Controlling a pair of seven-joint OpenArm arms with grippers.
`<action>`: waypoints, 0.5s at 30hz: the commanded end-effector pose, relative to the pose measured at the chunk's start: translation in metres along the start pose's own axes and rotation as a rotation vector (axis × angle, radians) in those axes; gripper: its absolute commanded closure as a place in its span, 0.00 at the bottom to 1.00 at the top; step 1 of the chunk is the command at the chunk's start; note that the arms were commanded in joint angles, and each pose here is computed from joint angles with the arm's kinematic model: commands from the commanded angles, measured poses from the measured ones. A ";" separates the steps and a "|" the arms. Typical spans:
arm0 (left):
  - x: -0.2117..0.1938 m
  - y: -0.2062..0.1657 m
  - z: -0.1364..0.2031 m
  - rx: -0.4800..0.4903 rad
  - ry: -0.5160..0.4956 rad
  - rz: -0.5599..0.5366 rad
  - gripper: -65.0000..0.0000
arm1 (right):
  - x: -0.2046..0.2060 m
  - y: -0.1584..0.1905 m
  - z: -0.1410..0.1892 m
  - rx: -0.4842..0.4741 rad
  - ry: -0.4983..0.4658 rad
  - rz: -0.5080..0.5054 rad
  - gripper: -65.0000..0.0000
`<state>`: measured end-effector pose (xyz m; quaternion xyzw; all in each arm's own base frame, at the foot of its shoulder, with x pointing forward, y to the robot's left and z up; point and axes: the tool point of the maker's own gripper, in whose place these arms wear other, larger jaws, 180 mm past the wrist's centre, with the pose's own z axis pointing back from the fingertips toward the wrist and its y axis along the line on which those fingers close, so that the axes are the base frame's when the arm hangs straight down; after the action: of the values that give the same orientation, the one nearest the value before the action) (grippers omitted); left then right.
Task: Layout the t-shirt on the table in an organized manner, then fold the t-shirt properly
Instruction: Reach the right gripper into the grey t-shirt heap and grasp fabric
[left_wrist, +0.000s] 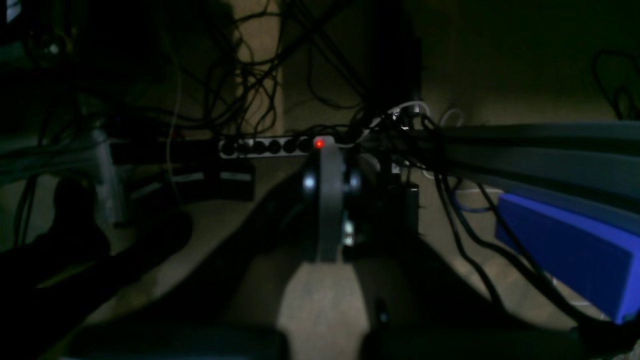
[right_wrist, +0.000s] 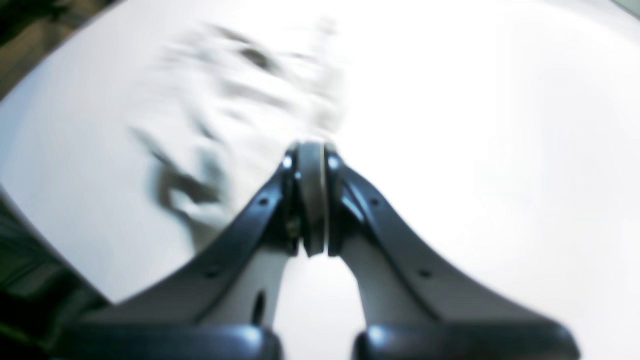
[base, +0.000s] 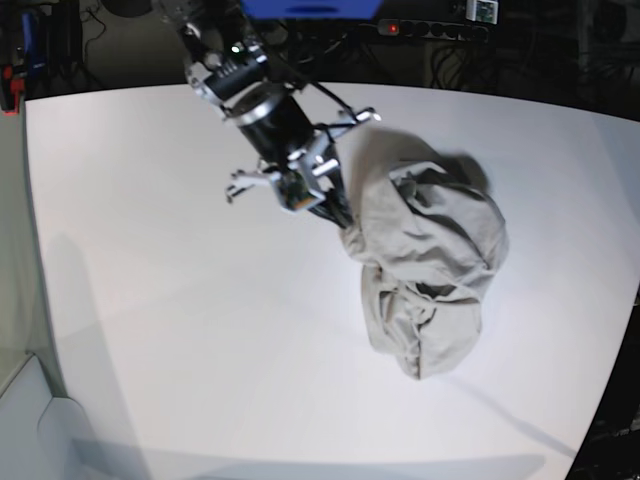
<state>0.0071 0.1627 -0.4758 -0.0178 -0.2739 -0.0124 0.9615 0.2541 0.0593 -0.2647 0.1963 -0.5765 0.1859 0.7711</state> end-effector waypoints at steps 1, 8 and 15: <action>-0.002 -0.002 0.006 0.000 -0.006 0.006 1.00 | 0.023 0.007 -0.007 0.010 -0.064 -0.020 0.95; -0.007 -0.009 0.010 -0.002 0.004 0.022 1.00 | 0.051 0.026 -0.050 0.070 -0.093 0.013 0.67; -0.014 0.000 0.016 0.022 0.022 0.023 1.00 | 0.035 0.038 -0.094 0.163 -0.017 0.060 0.47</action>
<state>-0.0112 0.1637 -0.4739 -0.0117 -0.2578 0.0020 0.9661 0.3155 0.1359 -0.2778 0.2300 -0.5397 0.2571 0.7679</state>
